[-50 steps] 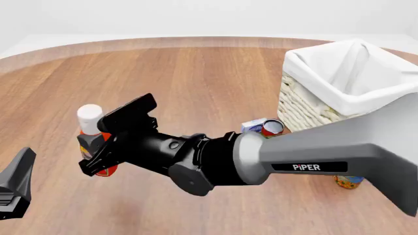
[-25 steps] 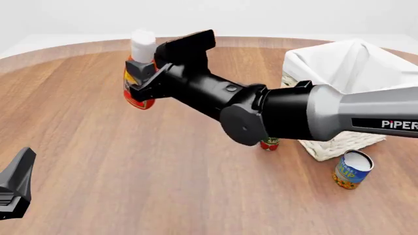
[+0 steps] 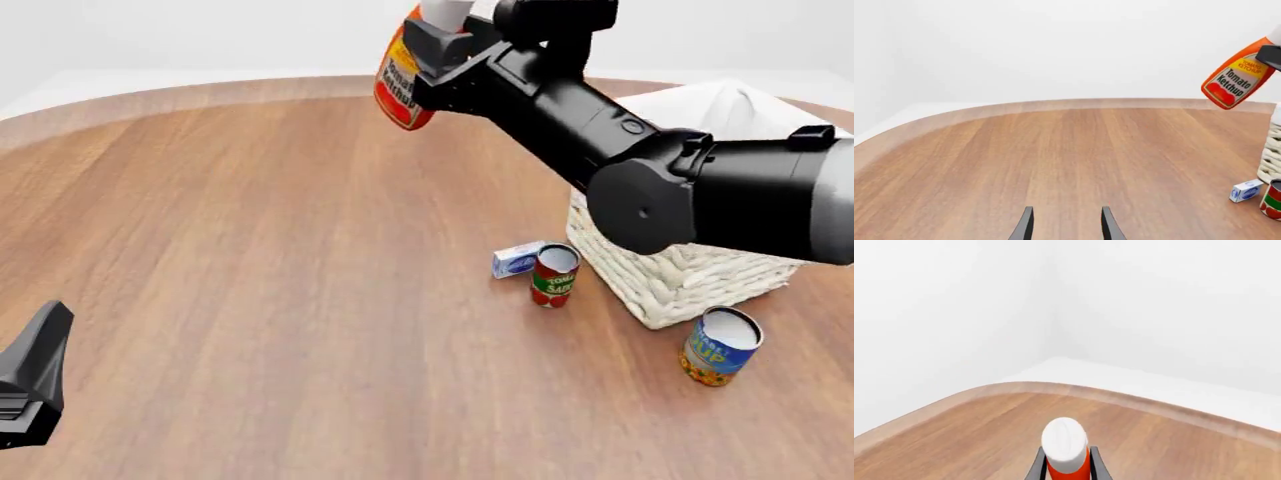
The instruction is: Pick up the ketchup, and put it in the basket.
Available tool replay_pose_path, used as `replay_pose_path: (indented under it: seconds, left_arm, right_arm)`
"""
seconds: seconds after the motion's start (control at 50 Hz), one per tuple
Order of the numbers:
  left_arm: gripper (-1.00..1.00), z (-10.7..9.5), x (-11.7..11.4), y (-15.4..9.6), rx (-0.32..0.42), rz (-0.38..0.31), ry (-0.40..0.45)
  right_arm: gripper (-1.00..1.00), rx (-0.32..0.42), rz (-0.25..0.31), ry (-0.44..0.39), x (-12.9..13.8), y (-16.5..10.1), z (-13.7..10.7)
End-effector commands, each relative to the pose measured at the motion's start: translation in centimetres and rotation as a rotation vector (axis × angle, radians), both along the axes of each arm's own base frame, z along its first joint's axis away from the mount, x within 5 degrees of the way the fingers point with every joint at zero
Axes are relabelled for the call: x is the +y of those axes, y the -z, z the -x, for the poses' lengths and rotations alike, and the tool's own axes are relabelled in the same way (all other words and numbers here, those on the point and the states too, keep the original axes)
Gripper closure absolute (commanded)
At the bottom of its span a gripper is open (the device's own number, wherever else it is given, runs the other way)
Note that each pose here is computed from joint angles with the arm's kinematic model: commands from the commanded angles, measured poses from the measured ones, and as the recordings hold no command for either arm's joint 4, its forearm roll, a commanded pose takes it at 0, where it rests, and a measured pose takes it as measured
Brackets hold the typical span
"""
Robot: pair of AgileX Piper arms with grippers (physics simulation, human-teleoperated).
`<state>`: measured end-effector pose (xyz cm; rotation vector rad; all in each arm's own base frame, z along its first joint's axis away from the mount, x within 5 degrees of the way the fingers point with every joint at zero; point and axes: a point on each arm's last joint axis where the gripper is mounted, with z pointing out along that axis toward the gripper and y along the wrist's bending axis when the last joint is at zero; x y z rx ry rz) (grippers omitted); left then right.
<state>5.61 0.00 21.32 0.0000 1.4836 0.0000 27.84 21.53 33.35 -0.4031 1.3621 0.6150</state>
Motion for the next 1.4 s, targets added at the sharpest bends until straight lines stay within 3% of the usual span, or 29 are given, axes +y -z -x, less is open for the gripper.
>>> replay_pose_path:
  seconds: [0.02,0.14,0.22,0.28,0.36,0.44,0.62,0.78,0.8,0.96,1.14,1.16,1.26,1.4]
  left_arm:
    - [-1.00,0.0,0.0,0.0,0.000,0.000,0.000]
    - [-1.00,0.0,0.0,0.0,0.000,0.000,0.000]
    - [-1.00,0.0,0.0,0.0,0.000,0.000,0.000]
    - [-1.00,0.0,0.0,0.0,0.000,0.000,0.000]
    - [-1.00,0.0,0.0,0.0,0.000,0.000,0.000]
    - [-1.00,0.0,0.0,0.0,0.000,0.000,0.000]
    - [-1.00,0.0,0.0,0.0,0.000,0.000,0.000]
    - [-1.00,0.0,0.0,0.0,0.000,0.000,0.000]
    - [-1.00,0.0,0.0,0.0,0.000,0.000,0.000]
    - [-1.00,0.0,0.0,0.0,0.000,0.000,0.000]
    - [-1.00,0.0,0.0,0.0,0.000,0.000,0.000]
    - [-1.00,0.0,0.0,0.0,0.000,0.000,0.000]
    - [-1.00,0.0,0.0,0.0,0.000,0.000,0.000]
    - [-1.00,0.0,0.0,0.0,0.000,0.000,0.000]
  right_arm:
    - [1.00,-0.057,-0.026,0.107,-4.4,-0.8,0.1]
    - [1.00,-0.088,-0.040,0.151,-6.3,-1.2,0.6]
    - [1.00,-0.116,-0.055,0.223,-8.8,-1.7,0.7]
    - [1.00,-0.129,-0.023,0.254,-9.5,-1.5,0.6]
    - [1.00,-0.125,-0.027,0.282,-10.4,-1.0,0.4]
    - [1.00,-0.150,0.002,0.359,-12.5,-0.6,0.2]
    - [1.00,-0.169,-0.007,0.439,-15.0,-0.8,0.7]
    - [1.00,-0.197,0.045,0.542,-17.6,-0.7,0.8]
    - [1.00,-0.210,0.078,0.563,-17.9,-0.6,0.7]
    - [1.00,-0.184,0.088,0.654,-20.4,-0.5,-0.1]
    - [1.00,-0.144,0.075,0.669,-21.1,-0.9,-1.2]
    - [1.00,-0.112,0.074,0.678,-21.4,-0.8,-1.7]
    - [1.00,-0.105,0.044,0.711,-22.6,-0.5,-1.1]
    - [1.00,-0.082,0.050,0.753,-23.8,-0.3,-0.2]
